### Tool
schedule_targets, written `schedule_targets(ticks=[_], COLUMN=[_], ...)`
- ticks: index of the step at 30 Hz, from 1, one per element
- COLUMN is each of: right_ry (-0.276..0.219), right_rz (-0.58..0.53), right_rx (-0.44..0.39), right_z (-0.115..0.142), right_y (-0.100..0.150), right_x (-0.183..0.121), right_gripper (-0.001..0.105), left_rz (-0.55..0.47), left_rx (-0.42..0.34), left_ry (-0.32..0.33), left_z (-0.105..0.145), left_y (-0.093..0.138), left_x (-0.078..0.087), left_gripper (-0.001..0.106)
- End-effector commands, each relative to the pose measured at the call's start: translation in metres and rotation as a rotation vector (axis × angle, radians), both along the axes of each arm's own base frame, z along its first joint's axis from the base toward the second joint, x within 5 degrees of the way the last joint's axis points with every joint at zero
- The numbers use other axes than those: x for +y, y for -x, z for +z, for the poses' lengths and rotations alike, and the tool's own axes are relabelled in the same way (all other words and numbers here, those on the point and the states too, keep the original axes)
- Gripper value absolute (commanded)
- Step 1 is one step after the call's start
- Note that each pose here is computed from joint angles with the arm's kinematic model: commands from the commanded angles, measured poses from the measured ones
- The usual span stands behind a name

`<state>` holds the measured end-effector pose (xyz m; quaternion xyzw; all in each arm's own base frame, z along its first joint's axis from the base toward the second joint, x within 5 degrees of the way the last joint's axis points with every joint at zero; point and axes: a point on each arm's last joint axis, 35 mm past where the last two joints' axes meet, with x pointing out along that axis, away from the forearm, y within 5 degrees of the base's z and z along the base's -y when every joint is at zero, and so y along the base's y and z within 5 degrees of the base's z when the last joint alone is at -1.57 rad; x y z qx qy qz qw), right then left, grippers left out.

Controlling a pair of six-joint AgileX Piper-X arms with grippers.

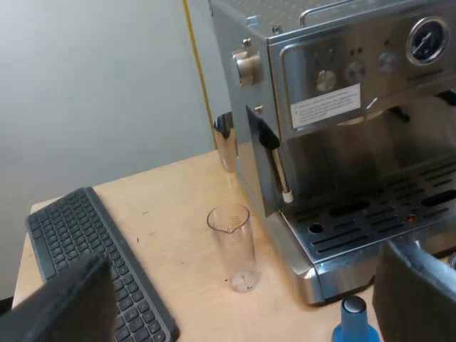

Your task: Grind coffee beans and then tamp

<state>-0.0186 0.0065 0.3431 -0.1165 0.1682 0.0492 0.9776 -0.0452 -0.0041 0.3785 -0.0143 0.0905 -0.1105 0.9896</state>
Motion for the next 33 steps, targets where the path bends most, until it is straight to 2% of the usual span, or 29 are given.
schedule_targets(ticks=[1,12,18,27,33], right_ry=[0.008,-0.006,-0.011,-0.018,-0.019], right_rz=[0.021,0.025,0.025,0.025,0.025], right_rx=[0.013,0.133,0.181,0.248,0.257], right_z=[-0.004,-0.048,-0.068,-0.089,-0.093], right_y=[-0.007,-0.035,-0.045,-0.052,-0.055], right_x=[0.000,-0.002,-0.003,-0.004,-0.004], right_gripper=[0.062,0.062,0.062,0.062,0.062], left_rz=[0.035,0.040,0.039,0.016,0.016], left_rx=[0.037,0.176,0.253,0.253,0.253], left_ry=[-0.006,-0.016,-0.021,-0.014,-0.014], left_z=[-0.005,-0.055,-0.082,-0.087,-0.087], left_y=[-0.009,-0.052,-0.067,-0.072,-0.072], left_x=[0.001,-0.001,-0.002,-0.003,-0.003], left_gripper=[0.080,0.080,0.080,0.080,0.080])
